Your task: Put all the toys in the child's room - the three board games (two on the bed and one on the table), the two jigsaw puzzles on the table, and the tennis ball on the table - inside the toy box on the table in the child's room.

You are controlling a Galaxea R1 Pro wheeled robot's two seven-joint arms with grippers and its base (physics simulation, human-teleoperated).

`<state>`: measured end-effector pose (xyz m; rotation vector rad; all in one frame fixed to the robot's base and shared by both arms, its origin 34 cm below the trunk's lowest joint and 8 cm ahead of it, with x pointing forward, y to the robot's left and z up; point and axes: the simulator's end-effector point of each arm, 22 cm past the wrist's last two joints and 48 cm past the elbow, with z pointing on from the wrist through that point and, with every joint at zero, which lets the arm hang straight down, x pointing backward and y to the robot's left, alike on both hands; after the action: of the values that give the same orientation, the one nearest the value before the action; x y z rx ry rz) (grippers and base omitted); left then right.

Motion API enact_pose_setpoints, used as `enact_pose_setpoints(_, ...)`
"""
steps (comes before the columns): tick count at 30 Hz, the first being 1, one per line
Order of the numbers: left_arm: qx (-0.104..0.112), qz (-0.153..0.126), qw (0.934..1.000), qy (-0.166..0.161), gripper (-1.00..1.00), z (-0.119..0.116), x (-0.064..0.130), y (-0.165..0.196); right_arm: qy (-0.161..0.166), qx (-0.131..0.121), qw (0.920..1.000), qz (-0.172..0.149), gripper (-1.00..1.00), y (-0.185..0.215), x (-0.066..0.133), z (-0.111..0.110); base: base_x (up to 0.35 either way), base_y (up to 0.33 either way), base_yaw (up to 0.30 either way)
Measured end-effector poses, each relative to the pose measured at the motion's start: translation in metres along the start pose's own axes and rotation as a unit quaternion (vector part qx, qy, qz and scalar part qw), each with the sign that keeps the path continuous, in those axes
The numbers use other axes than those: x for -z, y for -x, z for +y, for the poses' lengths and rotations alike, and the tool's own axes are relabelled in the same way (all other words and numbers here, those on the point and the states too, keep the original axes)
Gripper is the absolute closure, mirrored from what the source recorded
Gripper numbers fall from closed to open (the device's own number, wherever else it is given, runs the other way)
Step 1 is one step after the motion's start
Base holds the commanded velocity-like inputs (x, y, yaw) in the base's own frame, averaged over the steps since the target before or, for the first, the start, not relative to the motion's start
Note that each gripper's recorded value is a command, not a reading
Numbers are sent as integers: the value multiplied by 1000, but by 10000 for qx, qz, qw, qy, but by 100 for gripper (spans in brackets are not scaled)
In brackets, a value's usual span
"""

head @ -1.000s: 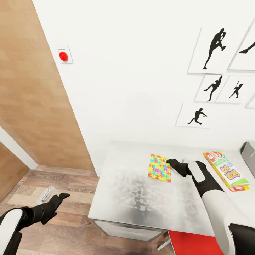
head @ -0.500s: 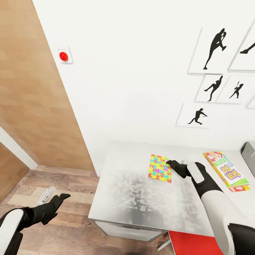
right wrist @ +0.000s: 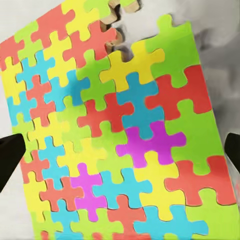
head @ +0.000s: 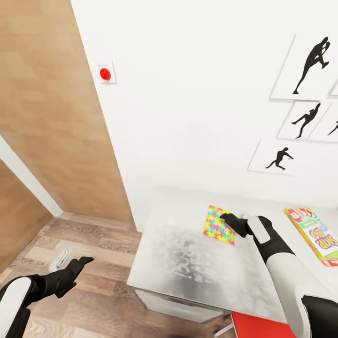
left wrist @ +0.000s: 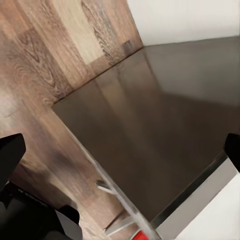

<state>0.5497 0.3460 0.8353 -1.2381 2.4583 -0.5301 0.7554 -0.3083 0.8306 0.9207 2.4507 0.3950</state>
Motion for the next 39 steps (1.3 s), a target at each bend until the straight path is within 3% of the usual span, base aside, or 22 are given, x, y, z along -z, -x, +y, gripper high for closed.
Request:
enact_pose_setpoints(7,-1,1,10000,-1,-100,0,0,0,9,-11,10000,3,-100,0,0,0,0,0,229)
enact_pose_setpoints(25,-26,23,10000,-3,-100,-1,-1,-2,-37,-25,10000,-18,-100,2,1,-4,52,-7,15)
enact_pose_setpoints(31,-24,30,10000,-8,-100,-2,-1,-2,-113,-99,9996,-230,-100,12,0,-10,26,-7,0)
enact_pose_setpoints(39,-20,32,10000,-14,-100,-2,-1,-3,-132,-112,9995,-267,-100,13,0,-12,2,-1,135)
